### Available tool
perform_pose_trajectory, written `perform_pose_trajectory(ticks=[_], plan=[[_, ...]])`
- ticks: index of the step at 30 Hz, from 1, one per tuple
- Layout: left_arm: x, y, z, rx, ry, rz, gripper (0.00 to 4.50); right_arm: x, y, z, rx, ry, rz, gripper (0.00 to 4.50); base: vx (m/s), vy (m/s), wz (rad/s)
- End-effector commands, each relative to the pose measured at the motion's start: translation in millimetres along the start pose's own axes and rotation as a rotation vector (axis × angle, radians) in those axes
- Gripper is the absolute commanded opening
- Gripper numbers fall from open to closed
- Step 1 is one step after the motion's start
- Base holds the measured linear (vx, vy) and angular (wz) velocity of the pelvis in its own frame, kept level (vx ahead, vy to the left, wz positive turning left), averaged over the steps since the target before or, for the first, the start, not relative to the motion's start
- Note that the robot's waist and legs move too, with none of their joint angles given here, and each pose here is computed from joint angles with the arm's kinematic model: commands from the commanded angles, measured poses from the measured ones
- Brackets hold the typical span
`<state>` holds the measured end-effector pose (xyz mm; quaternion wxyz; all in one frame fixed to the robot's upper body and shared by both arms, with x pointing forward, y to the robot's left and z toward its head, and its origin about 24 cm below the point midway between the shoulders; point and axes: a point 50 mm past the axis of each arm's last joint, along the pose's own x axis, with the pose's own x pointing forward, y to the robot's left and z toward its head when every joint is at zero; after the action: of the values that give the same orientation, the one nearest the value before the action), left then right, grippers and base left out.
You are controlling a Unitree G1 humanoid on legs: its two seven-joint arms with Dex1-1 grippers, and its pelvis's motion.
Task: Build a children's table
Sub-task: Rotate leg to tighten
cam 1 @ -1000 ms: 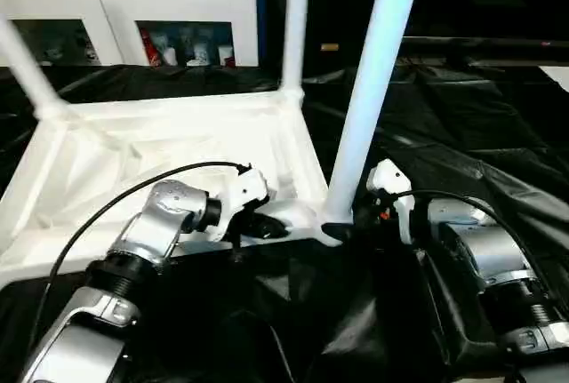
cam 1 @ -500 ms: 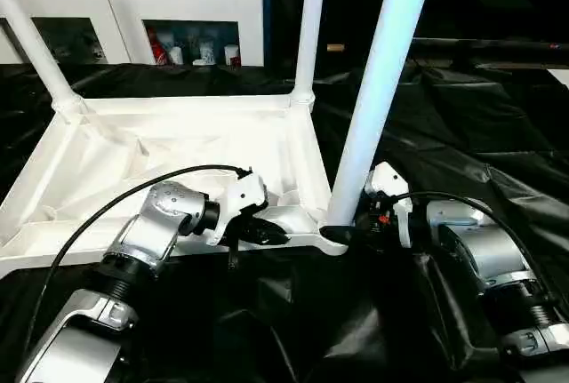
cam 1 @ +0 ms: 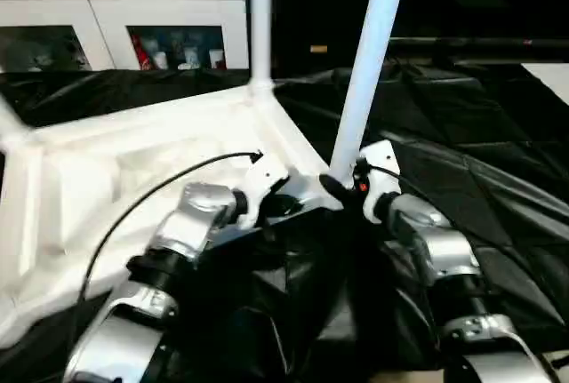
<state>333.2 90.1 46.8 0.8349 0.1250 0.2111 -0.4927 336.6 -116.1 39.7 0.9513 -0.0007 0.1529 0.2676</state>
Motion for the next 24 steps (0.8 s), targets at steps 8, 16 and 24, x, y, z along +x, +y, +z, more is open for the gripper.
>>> perform_pose_trajectory(ticks=[8, 16, 24], plan=[[7, -20.3, 28.0, 0.144, -0.103, -0.178, 0.0, 4.1, 61.1, -8.1, -0.094, 0.044, 0.483, 3.82, 0.0, 0.0, 0.0], [-12, -19.0, 14.7, 0.191, -0.065, -0.307, 0.0, -28.3, 41.9, -7.9, -0.196, 0.114, 0.747, 3.82, 0.0, 0.0, 0.0], [-33, -12.3, -0.5, 0.224, 0.011, -0.378, 0.0, -45.2, 28.1, -9.8, -0.224, 0.198, 0.866, 3.6, 0.0, 0.0, 0.0]])
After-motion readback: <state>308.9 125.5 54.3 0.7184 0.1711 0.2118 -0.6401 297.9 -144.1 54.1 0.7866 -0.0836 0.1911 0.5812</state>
